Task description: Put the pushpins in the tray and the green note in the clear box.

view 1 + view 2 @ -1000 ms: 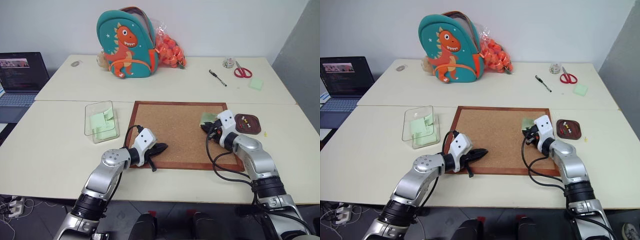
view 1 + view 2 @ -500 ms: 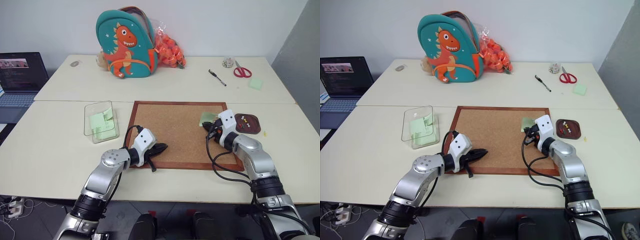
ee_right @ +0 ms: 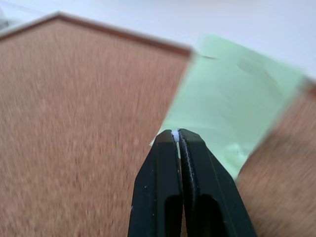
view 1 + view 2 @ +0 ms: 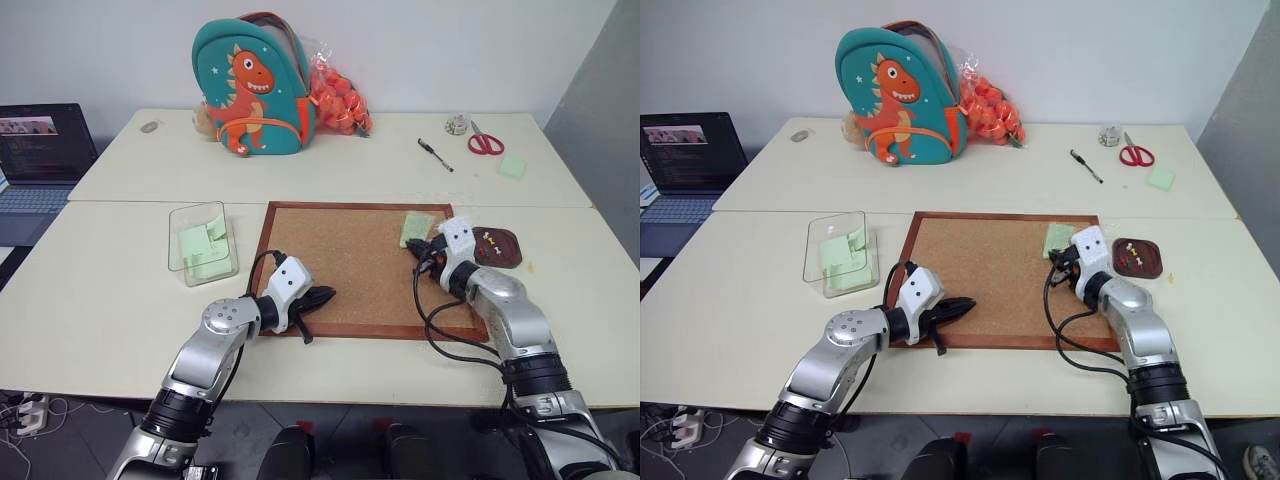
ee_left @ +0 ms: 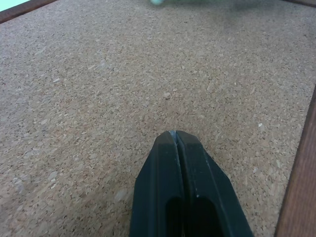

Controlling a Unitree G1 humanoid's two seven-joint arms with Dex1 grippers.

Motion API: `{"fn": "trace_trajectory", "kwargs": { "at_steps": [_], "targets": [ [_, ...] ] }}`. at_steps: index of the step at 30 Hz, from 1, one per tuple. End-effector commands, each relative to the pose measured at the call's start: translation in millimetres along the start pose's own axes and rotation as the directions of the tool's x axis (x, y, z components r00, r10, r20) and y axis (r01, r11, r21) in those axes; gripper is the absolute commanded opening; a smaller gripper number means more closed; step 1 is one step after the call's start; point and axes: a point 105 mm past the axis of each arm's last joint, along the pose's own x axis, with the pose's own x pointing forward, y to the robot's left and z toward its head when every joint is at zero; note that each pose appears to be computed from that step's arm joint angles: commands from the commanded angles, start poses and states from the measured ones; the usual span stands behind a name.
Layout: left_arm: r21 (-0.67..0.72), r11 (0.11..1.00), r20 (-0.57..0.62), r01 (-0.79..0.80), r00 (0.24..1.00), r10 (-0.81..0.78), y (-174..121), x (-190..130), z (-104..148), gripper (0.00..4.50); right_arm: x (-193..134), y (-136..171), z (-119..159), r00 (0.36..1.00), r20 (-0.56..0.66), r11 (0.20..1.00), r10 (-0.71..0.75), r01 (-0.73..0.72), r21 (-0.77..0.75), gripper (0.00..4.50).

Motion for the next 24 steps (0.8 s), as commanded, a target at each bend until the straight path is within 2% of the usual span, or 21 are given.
{"fn": "trace_trajectory", "kwargs": {
  "at_steps": [1, 9, 13, 18, 24],
  "targets": [
    [-0.085, 0.995, -0.113, 0.051, 0.992, -0.06, -16.7, 3.3, -34.8, 0.0, -3.1, -3.4, 37.0, 0.992, 0.13, 0.999, -0.008, 0.014, -0.048, 0.03],
    [-0.063, 0.998, -0.093, 0.017, 0.995, -0.022, -8.0, 1.7, -27.8, 0.0, -14.0, 7.0, 43.2, 0.991, 0.117, 0.992, 0.064, -0.051, -0.116, 0.03],
    [-0.067, 0.996, -0.038, -0.058, 0.998, 0.055, 16.6, 0.0, -6.4, 0.0, -21.8, 16.5, 38.6, 0.989, 0.066, 0.977, 0.132, -0.118, -0.18, 0.03],
    [-0.068, 0.995, 0.004, -0.078, 0.997, 0.079, 32.6, -0.4, 18.0, 0.0, -27.4, 24.2, 35.5, 0.98, 0.02, 0.956, 0.197, -0.188, -0.225, 0.03],
    [-0.068, 0.995, 0.035, -0.072, 0.997, 0.075, 43.4, -2.2, 40.7, 0.0, -43.4, 43.3, 22.5, 0.918, -0.144, 0.864, 0.369, -0.396, -0.312, 0.03]
  ]
}}
